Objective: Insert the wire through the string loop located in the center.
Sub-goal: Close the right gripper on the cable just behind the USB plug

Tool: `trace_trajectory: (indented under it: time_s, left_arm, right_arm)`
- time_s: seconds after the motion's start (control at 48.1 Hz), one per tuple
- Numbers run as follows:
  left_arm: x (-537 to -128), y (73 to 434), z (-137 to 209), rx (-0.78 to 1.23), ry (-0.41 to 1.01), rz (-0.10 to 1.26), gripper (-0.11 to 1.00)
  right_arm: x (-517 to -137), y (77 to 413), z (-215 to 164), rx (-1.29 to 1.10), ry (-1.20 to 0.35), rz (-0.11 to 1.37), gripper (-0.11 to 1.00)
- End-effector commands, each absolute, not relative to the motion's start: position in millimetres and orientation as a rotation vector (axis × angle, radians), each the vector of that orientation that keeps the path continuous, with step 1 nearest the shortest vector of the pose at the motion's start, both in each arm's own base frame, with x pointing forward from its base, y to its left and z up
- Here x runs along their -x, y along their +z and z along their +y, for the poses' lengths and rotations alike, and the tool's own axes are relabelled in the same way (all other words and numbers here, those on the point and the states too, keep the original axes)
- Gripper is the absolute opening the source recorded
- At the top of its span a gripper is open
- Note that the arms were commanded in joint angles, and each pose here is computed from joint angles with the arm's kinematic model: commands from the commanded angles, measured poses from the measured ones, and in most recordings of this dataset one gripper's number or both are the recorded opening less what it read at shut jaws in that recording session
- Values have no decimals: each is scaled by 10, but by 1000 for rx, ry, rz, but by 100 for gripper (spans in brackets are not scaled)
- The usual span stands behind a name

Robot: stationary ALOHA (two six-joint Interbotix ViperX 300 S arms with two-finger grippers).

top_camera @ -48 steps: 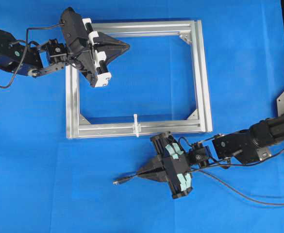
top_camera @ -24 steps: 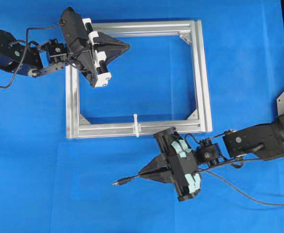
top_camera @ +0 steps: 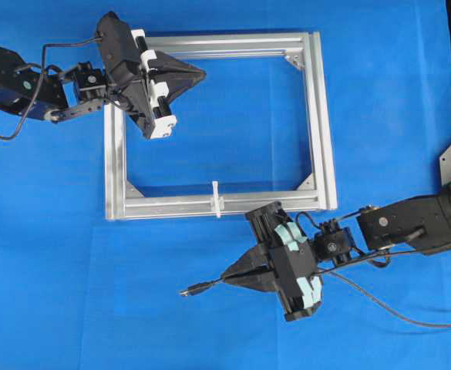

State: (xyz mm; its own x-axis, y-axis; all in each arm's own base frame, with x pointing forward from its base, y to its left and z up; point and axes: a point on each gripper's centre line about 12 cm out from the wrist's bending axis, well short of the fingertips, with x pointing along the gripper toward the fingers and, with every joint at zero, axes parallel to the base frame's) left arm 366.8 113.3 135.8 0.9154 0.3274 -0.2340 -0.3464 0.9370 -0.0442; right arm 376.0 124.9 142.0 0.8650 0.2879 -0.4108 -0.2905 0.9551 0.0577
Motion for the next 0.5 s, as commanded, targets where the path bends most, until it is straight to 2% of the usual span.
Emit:
trace_trajectory:
  time_s: [0.0,0.478]
  left_arm:
    - [-3685,1509,1135,77,344,182,0]
    - [-3685,1509,1135,78,344,182,0]
  right_arm:
    - [-3797,1592,1281,-1,310,379,-2]
    - [-3793,1595,1286,-1,312,381,-2]
